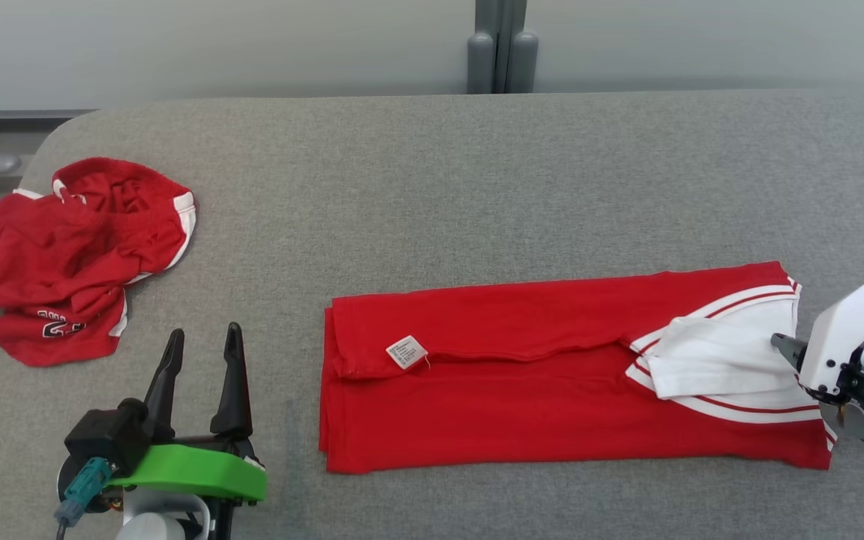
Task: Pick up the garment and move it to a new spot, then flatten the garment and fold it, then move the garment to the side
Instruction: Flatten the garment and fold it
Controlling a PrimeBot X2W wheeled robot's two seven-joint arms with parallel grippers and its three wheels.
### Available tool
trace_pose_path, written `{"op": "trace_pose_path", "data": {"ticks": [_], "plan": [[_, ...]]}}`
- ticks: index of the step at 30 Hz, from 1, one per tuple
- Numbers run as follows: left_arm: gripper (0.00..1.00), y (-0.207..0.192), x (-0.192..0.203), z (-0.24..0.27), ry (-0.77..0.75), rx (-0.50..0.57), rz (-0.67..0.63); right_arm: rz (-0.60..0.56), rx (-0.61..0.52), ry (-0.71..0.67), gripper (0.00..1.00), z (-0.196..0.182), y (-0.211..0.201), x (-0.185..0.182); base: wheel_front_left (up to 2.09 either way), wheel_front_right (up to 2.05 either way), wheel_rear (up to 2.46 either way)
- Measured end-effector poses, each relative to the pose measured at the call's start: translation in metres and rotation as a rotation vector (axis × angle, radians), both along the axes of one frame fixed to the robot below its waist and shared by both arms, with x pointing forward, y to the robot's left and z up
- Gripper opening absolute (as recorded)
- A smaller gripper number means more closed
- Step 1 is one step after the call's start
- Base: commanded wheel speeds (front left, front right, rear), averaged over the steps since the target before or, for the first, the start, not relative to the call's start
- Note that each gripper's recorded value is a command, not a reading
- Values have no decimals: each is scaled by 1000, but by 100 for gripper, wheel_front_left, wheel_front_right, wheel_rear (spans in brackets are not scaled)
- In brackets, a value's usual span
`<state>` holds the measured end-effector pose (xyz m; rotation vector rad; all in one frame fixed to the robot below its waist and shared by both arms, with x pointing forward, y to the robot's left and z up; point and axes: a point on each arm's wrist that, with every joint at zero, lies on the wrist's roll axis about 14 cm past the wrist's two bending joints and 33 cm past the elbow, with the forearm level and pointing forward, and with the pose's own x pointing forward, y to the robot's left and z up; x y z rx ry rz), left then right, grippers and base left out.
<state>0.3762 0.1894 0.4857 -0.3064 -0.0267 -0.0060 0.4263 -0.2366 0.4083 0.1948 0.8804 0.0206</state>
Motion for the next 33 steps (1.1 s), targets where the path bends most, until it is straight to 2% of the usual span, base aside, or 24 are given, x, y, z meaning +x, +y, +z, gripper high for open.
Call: {"op": "trace_pose_path", "data": {"ticks": [10, 11, 13, 19, 27, 33], "plan": [[100, 14, 0, -11, 36, 1, 46, 28, 6, 148, 100, -43, 17, 2, 0, 0, 0], [100, 14, -1, -12, 39, 1, 49, 31, 10, 151, 78, -44, 18, 3, 0, 0, 0], [100, 15, -1, -13, 42, -1, 53, 35, 15, 150, 0, -44, 20, 4, 0, 0, 0], [100, 12, 0, -13, 39, -1, 44, 15, -28, 87, 0, -31, 2, 8, 0, 0, 0], [100, 1, 2, -8, 24, -6, 10, -126, -167, -24, 0, 8, -83, -1, 0, 0, 0], [100, -6, 0, -4, 12, -10, -9, -228, -276, -64, 0, 33, -136, -26, 0, 0, 0]]}}
